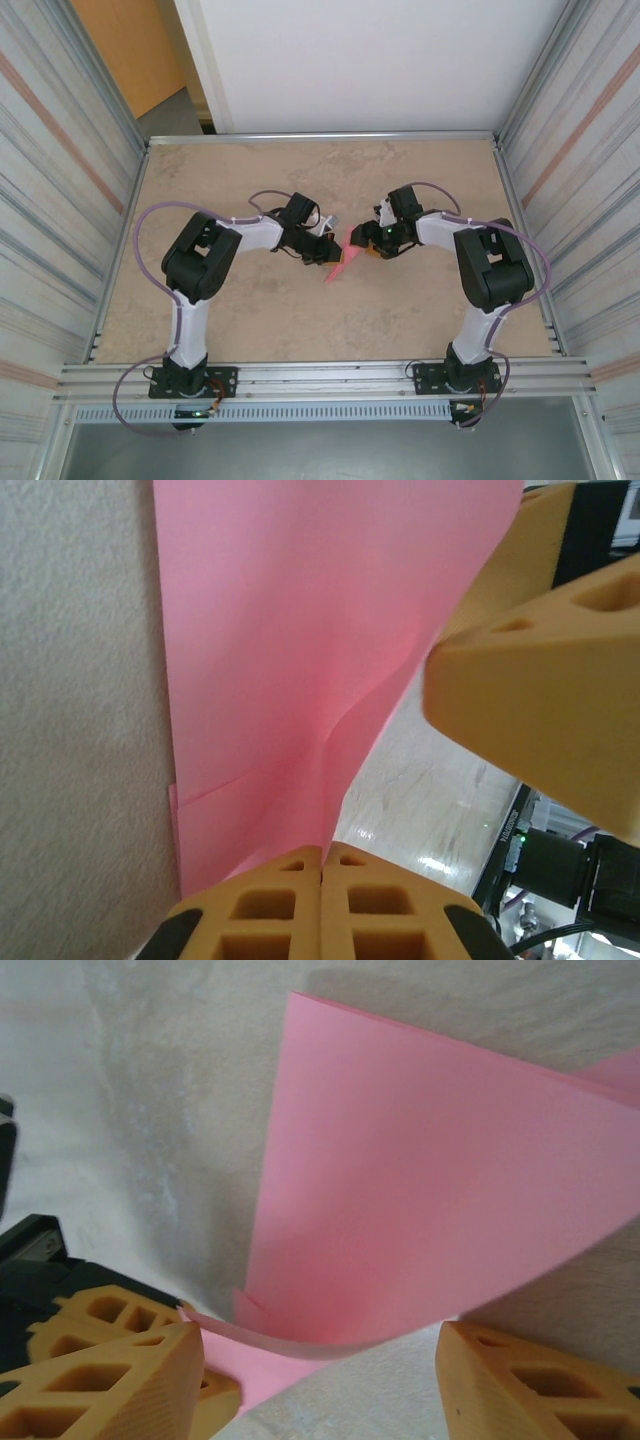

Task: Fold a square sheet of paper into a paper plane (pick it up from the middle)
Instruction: Fold the wing for the fifth time at the center of the table.

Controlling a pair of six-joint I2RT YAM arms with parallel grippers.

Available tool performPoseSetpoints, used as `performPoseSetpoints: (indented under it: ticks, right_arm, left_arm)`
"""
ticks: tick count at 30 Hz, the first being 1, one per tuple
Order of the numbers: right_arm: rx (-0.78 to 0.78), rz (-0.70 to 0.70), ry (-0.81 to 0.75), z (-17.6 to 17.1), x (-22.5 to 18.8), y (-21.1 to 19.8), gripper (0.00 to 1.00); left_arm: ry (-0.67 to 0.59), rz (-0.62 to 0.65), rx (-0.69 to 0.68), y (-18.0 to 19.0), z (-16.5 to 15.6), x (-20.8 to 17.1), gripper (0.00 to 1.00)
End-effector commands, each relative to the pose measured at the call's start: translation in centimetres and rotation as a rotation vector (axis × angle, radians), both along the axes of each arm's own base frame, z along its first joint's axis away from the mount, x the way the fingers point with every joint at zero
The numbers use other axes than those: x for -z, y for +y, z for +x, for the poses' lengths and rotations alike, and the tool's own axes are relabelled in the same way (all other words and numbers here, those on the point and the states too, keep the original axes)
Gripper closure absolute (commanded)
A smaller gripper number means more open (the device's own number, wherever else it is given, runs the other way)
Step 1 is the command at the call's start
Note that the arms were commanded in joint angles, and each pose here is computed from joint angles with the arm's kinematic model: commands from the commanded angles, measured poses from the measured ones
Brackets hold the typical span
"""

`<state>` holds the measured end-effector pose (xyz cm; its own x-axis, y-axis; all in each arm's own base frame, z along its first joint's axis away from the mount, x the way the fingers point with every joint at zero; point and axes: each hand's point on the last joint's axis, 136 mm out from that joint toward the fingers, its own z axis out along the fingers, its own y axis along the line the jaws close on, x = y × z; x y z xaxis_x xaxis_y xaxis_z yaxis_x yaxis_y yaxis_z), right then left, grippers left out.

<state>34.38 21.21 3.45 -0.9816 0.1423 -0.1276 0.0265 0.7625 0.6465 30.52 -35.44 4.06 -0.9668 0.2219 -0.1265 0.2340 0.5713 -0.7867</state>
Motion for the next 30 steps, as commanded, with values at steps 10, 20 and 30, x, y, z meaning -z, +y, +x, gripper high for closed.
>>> performPoseSetpoints:
  ticks: [10,20,30]
  right_arm:
    - [-0.017,-0.137,0.055,-0.3,3.0,-0.8,0.42]
    - [-0.007,-0.219,0.112,-0.4,4.6,-1.1,0.45]
    - [-0.004,-0.251,0.156,-0.8,5.6,-1.3,0.46]
  left_arm:
    - [0.041,-0.023,-0.043,0.2,0.7,-0.1,0.92]
    - [0.035,-0.012,-0.049,0.4,0.5,-0.2,0.82]
    - [-0.08,0.046,-0.108,1.8,1.0,-2.4,0.73]
